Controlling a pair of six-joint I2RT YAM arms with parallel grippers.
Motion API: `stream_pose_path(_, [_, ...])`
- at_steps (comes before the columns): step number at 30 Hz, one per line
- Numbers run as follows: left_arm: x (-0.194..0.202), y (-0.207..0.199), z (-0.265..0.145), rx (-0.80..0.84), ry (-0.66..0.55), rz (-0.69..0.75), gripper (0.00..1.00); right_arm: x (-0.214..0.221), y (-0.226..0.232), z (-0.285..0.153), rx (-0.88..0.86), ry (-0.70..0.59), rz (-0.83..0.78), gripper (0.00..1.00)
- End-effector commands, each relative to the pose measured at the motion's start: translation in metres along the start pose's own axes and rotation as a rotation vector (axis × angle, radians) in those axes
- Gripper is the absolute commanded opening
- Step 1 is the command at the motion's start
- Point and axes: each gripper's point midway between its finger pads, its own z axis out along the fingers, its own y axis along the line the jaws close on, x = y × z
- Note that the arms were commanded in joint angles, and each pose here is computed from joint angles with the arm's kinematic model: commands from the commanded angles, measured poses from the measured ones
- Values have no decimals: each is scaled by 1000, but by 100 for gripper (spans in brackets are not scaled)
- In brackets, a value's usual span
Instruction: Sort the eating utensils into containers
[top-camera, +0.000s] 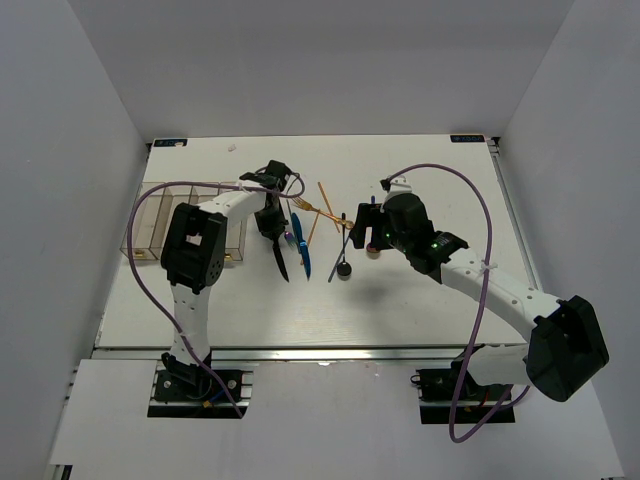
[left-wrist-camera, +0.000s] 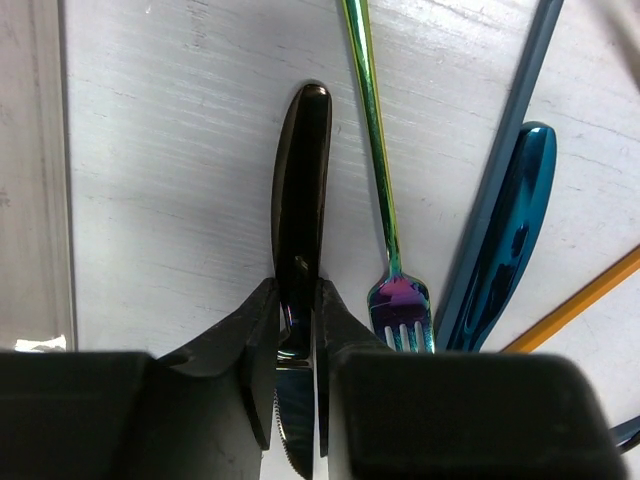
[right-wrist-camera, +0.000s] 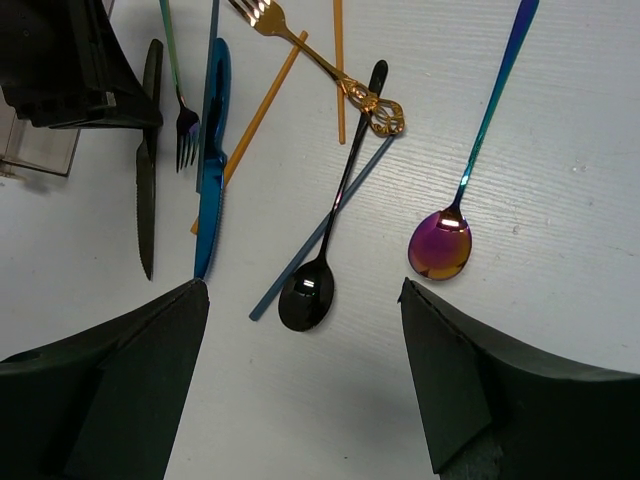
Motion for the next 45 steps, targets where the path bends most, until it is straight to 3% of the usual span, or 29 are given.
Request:
stream_pose_path(1, [32,18,24,-54,98,16,11,-11,6,-1,-29,-43,-6,82])
stream_pose_path(3, [35,16,28,-43,110,23,0,-10,7,-2,-35,-42,-8,82])
stream_pose_path(18, [-6,16,-22,3,-70,89,0,-11,11,-4,-67,-47,-11,81])
stream_pose_path(45, [-13,9,-55,50,-95,129,0,-11,10,-2,-61,-44,-14,80])
